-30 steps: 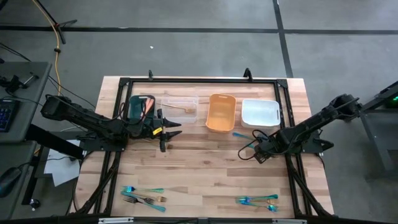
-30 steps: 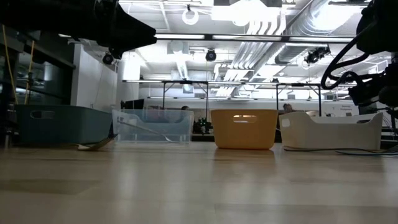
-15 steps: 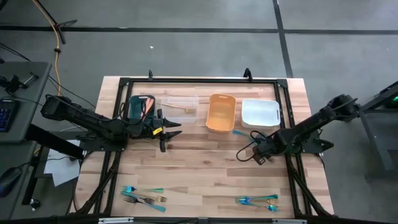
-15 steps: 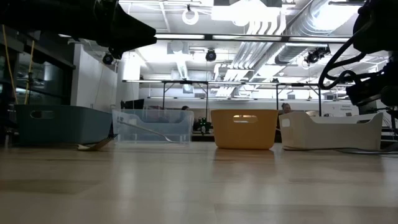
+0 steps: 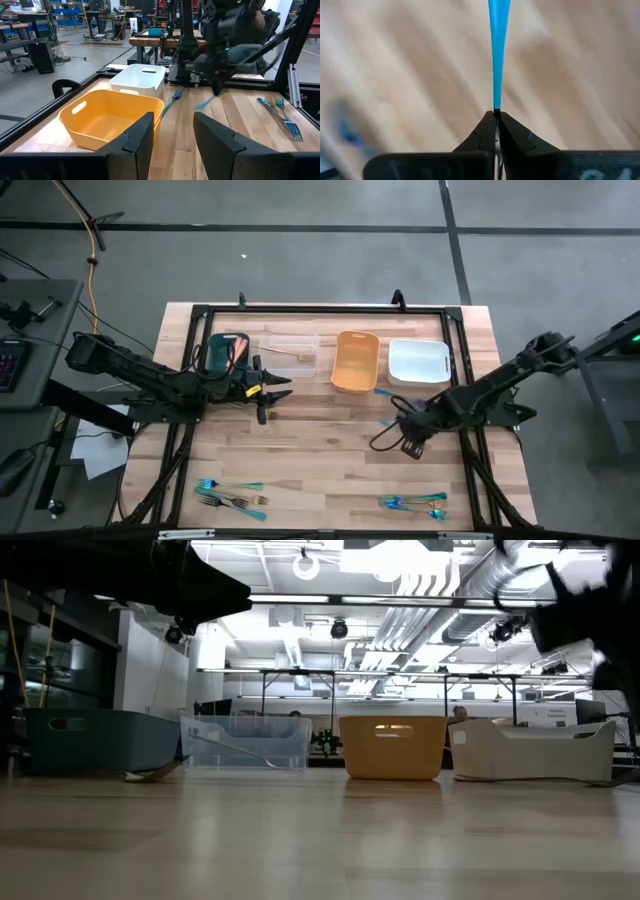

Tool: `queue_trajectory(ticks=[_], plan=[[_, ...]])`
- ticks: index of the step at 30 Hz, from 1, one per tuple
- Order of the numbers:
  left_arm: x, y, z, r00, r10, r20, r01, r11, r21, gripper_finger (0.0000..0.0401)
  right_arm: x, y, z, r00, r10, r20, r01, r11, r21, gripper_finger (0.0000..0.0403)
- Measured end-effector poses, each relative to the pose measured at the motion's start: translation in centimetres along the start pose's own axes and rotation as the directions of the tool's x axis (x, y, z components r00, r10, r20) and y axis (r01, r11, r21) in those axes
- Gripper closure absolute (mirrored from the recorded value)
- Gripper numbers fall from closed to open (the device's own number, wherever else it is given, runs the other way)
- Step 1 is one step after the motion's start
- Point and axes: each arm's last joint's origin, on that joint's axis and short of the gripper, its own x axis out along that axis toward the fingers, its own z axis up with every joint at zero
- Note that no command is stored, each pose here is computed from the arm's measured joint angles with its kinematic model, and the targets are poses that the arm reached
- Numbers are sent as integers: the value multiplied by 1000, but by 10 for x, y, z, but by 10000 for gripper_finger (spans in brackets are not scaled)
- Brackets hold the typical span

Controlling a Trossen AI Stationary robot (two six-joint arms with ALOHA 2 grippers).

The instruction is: Sort silverware by color (type)

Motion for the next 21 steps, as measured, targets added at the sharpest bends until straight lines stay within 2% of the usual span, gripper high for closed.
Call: queue_trajectory(ticks=[4, 7, 10, 13, 19, 21], plan=[[0, 0, 0, 1000, 0, 0, 0, 1000, 0, 270, -3, 21, 15, 965, 170, 200, -136, 975, -173, 400], [0, 0, 0, 1000, 0, 0, 0, 1000, -1, 270, -5, 34, 27, 896, 238, 376, -124, 945, -302, 401], [0, 0, 0, 1000, 0, 1, 0, 1000, -1, 270, -6, 44, 43, 792, 273, 545, -63, 926, -372, 401], [0, 0, 0, 1000, 0, 1, 0, 1000, -1, 270, -6, 50, 62, 676, 294, 676, -5, 919, -395, 401], [0, 0, 1, 1000, 0, 8, 0, 1000, -3, 270, 5, 49, 106, 471, 312, 825, 79, 917, -392, 402], [0, 0, 1, 1000, 0, 8, 0, 1000, -2, 270, 10, 44, 119, 420, 299, 857, 104, 922, -373, 402]])
